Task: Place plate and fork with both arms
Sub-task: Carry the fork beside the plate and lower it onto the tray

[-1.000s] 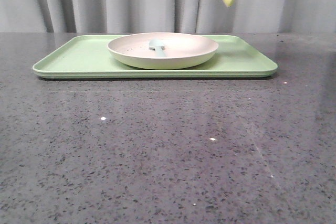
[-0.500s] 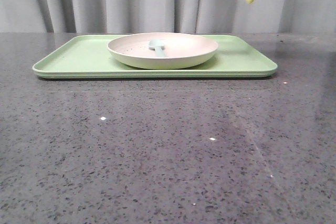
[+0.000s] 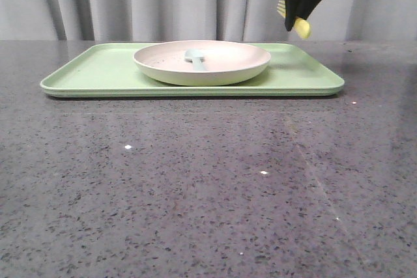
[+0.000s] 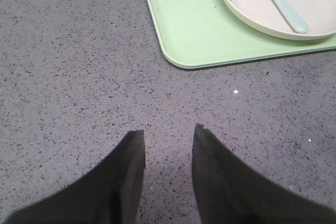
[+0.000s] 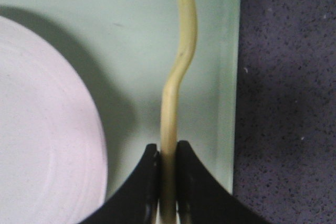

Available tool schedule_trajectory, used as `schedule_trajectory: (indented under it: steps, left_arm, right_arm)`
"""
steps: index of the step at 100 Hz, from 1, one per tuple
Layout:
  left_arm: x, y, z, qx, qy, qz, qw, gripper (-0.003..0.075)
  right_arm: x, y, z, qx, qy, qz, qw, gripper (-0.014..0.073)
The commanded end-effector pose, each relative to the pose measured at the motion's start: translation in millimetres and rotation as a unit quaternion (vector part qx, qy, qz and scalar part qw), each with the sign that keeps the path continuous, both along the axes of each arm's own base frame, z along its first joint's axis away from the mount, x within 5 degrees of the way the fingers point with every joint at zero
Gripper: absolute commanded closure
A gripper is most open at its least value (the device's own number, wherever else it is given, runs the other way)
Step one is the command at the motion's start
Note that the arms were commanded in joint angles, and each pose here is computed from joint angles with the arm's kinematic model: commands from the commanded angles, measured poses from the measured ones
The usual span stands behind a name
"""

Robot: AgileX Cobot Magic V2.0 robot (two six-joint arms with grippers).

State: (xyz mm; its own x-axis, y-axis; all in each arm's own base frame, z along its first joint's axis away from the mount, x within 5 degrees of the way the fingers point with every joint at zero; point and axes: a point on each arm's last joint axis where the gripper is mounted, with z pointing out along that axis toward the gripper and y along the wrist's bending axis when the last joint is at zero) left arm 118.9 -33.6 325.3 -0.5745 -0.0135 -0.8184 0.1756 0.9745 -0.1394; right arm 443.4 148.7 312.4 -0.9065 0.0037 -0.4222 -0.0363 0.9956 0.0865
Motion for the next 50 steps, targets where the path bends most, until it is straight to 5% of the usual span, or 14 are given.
schedule_trajectory:
  steps: [1, 50]
  left_arm:
    - [3, -2, 14, -0.022, -0.045, 0.000, 0.999, 0.0491]
    - [3, -2, 14, -0.022, -0.045, 0.000, 0.999, 0.0491]
  right_arm:
    - [-18, -11, 26, -0.023, 0.008, 0.000, 1.000, 0.0612]
    - [-15, -8, -4, -0.046, 0.049, 0.008, 0.998, 0.0609]
